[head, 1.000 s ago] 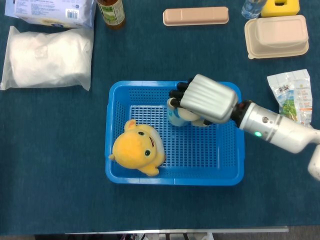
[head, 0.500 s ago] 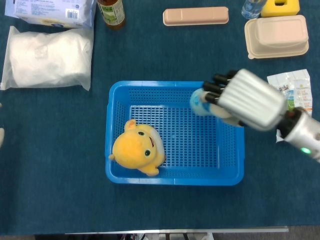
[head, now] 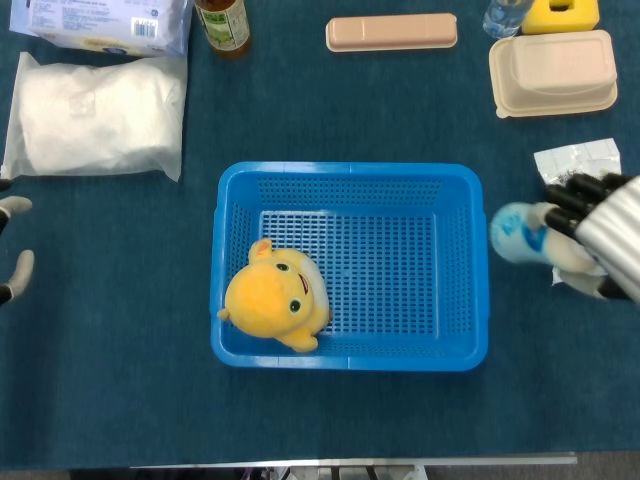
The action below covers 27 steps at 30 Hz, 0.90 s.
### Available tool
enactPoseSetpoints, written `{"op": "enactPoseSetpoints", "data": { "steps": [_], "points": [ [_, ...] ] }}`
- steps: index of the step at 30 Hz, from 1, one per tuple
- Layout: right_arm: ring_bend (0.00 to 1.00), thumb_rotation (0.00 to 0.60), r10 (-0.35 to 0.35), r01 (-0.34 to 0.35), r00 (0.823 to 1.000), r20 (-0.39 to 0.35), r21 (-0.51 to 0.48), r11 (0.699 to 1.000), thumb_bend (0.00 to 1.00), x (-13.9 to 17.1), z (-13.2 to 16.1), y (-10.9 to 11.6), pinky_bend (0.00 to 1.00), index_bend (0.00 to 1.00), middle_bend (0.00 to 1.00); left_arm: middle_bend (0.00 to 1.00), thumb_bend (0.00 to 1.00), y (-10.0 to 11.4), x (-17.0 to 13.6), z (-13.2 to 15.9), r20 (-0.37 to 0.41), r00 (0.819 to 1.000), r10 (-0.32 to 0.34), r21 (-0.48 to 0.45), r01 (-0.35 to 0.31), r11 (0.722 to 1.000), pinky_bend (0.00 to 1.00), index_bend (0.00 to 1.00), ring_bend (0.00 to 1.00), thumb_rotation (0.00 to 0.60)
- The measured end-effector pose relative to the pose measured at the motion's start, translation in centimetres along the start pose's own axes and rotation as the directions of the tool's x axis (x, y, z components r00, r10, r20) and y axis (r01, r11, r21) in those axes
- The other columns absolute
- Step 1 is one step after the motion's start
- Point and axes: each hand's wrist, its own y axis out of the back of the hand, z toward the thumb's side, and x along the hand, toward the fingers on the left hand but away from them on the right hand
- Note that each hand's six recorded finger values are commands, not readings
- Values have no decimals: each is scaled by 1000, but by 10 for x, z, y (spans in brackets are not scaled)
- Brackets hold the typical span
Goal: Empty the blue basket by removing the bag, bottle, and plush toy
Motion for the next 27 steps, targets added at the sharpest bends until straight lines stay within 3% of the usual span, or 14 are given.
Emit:
{"op": "enactPoseSetpoints", "data": {
  "steps": [8,11,16,21,27],
  "points": [
    [486,600,119,-113,990,74,-71,991,203,25,-20,-38,656,475,530,184,352,0,1,0,-4,1000,-2,6,2,1000,426,285,194,600],
    [445,600,183,-174,978,100,-92,980,167,30,-27,-54,655,468,493,184,352,2,1,1,-3,1000,1,7,-1,1000,427,285,194,600],
    [363,600,283,-267,948,148,-121,956,30,35,-39,-77,655,350,401,184,352,1,1,2,-2,1000,-1,9,1,1000,426,286,194,600],
    [322,600,323,-303,932,167,-132,944,0,34,-44,-90,652,304,350,184,352,2,1,2,-1,1000,2,7,-2,1000,426,285,194,600],
    [308,600,322,-300,931,170,-141,943,0,31,-47,-95,644,294,337,184,352,3,1,3,0,1000,3,8,-3,1000,427,285,194,600]
  ]
}}
